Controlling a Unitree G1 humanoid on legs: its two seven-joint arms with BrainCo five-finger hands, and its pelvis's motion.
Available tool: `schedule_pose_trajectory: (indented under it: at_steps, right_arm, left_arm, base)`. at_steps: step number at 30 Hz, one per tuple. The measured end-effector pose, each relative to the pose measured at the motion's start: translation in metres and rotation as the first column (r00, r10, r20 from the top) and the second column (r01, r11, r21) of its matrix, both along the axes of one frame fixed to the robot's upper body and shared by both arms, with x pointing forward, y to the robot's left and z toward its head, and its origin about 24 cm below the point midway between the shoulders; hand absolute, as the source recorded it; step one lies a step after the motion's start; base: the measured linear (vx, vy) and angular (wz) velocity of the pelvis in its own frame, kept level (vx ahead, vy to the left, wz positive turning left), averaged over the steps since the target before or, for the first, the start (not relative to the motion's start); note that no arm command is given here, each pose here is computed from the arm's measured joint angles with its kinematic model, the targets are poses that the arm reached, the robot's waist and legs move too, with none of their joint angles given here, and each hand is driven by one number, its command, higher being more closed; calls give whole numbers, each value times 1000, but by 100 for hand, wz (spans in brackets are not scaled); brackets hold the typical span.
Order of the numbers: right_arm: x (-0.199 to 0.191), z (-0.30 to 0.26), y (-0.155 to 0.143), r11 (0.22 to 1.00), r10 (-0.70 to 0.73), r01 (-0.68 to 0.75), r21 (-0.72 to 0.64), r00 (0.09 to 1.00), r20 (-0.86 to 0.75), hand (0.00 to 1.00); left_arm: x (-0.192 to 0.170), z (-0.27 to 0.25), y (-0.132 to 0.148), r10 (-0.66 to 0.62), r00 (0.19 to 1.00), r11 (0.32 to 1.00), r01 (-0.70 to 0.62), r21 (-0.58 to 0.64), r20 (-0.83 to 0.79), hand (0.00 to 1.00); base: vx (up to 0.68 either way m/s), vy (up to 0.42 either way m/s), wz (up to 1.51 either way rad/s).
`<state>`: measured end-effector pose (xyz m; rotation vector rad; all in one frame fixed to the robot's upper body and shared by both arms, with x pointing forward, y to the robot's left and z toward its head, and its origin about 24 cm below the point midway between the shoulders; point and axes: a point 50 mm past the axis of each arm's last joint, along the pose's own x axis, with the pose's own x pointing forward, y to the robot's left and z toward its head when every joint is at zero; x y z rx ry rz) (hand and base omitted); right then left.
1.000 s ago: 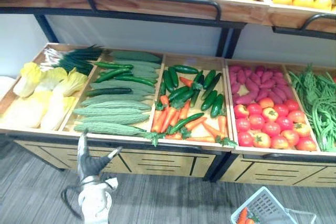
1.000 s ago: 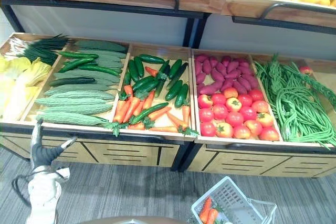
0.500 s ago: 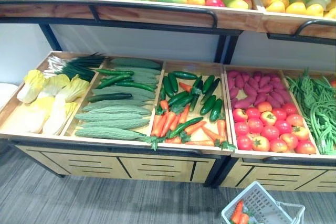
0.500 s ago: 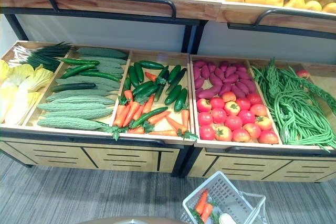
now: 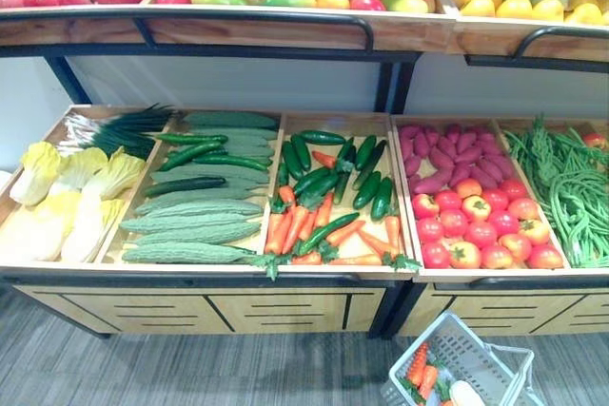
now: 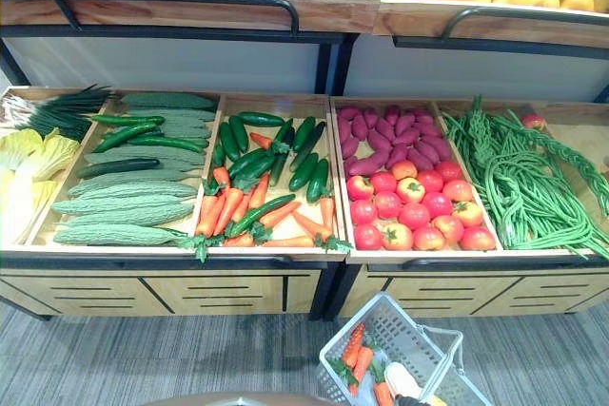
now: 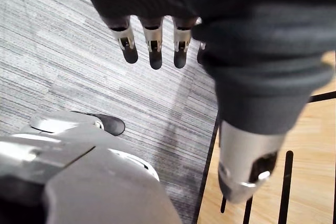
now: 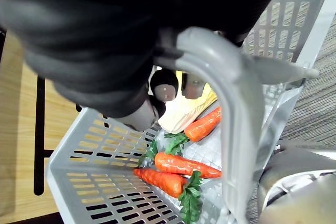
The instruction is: Pick vegetable in the basket
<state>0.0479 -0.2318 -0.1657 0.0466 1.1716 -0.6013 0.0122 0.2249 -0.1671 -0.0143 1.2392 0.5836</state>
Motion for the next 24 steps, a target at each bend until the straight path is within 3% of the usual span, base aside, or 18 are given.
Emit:
schedule_pose_trajectory:
  at_steps: [14, 18, 20, 24]
  right_arm:
    - [12, 1, 7, 1000, -6, 5, 28, 999, 50, 100]
    - [27, 3, 16, 999, -22, 17, 43, 993, 115, 100]
    - [20, 5, 1, 999, -45, 44, 11, 994, 100, 100]
    - [29, 5, 3, 1000, -24, 23, 16, 994, 105, 100]
  left_arm:
    - [13, 2, 9, -90, 996, 996, 90, 9, 16, 0]
    - [24, 3, 11, -80, 996, 997, 80, 3, 48, 0]
    - [26, 3, 10, -82, 995, 997, 82, 2, 56, 0]
    - [25, 3, 10, -80, 995, 997, 80, -5, 53, 0]
  base:
    - [-35, 13, -42]
    - [-150, 54, -118]
    - [-36, 60, -85]
    - [38, -72, -143]
